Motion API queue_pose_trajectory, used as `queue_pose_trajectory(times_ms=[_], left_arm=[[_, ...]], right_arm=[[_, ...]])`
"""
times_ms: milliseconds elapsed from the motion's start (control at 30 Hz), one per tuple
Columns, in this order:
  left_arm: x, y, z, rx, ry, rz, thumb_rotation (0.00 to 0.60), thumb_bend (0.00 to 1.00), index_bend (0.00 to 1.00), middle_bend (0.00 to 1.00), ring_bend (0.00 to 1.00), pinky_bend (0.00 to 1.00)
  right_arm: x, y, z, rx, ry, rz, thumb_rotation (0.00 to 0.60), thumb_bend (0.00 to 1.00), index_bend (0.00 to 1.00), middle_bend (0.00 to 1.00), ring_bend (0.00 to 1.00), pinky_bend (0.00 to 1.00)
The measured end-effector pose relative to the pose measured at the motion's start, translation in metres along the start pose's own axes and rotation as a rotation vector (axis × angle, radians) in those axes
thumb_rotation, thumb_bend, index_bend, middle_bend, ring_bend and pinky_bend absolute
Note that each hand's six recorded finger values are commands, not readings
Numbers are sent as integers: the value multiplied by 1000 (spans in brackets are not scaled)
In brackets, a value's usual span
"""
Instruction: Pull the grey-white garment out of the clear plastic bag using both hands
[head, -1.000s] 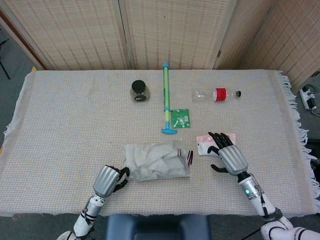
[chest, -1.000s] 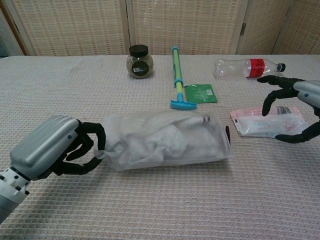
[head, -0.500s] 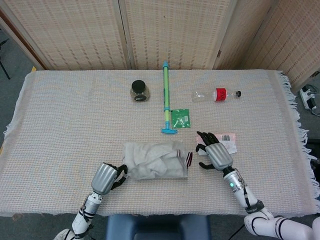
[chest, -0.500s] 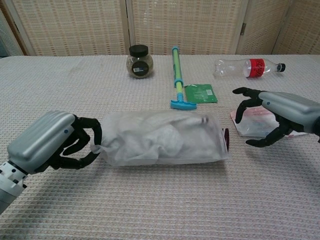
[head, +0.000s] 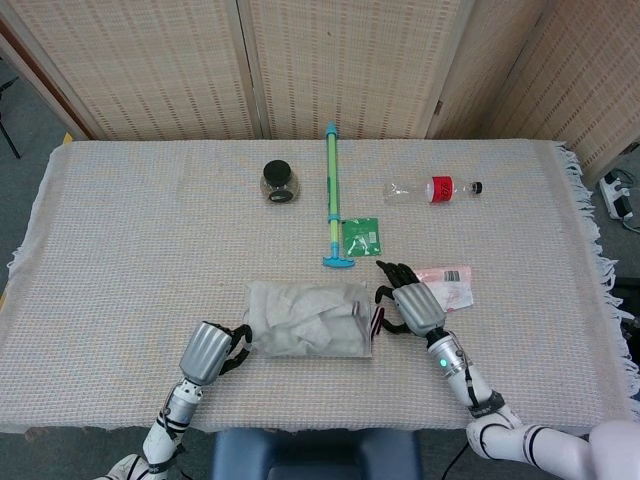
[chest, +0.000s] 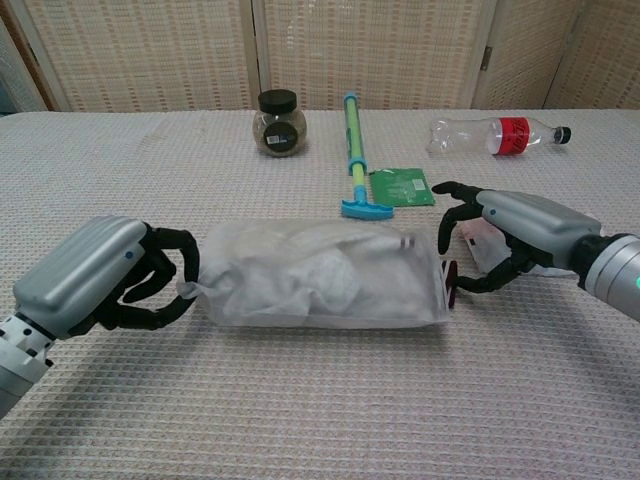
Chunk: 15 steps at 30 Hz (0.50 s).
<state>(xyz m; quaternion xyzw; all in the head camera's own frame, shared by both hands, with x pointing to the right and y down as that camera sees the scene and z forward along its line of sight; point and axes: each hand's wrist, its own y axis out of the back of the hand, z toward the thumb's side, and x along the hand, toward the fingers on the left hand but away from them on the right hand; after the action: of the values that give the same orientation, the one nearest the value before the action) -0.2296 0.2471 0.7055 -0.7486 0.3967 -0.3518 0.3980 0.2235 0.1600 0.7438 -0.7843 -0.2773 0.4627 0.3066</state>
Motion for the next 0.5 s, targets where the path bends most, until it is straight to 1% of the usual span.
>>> queue_pose_trajectory(times_ms=[167, 300, 433, 500], left_arm=[[0, 0, -2, 1, 3, 0, 600, 597, 710, 1000, 1000, 1000], [1, 1, -3, 1, 6, 4, 600, 596, 709, 1000, 1000, 1000], [2, 2, -5, 2, 7, 6, 600, 596, 710, 1000, 1000, 1000], [2, 2, -5, 4, 8, 6, 600, 596, 710, 1000, 1000, 1000]], right_arm=[[-8, -7, 7, -15, 12, 2, 600, 291, 458, 9, 0, 0], [-13, -10, 12, -26, 22, 4, 600, 349, 469, 12, 0, 0], [-16, -13, 16, -27, 26, 3, 600, 423, 499, 20, 0, 0], [-18, -15, 18, -29, 26, 2, 600, 478, 534, 31, 0, 0]])
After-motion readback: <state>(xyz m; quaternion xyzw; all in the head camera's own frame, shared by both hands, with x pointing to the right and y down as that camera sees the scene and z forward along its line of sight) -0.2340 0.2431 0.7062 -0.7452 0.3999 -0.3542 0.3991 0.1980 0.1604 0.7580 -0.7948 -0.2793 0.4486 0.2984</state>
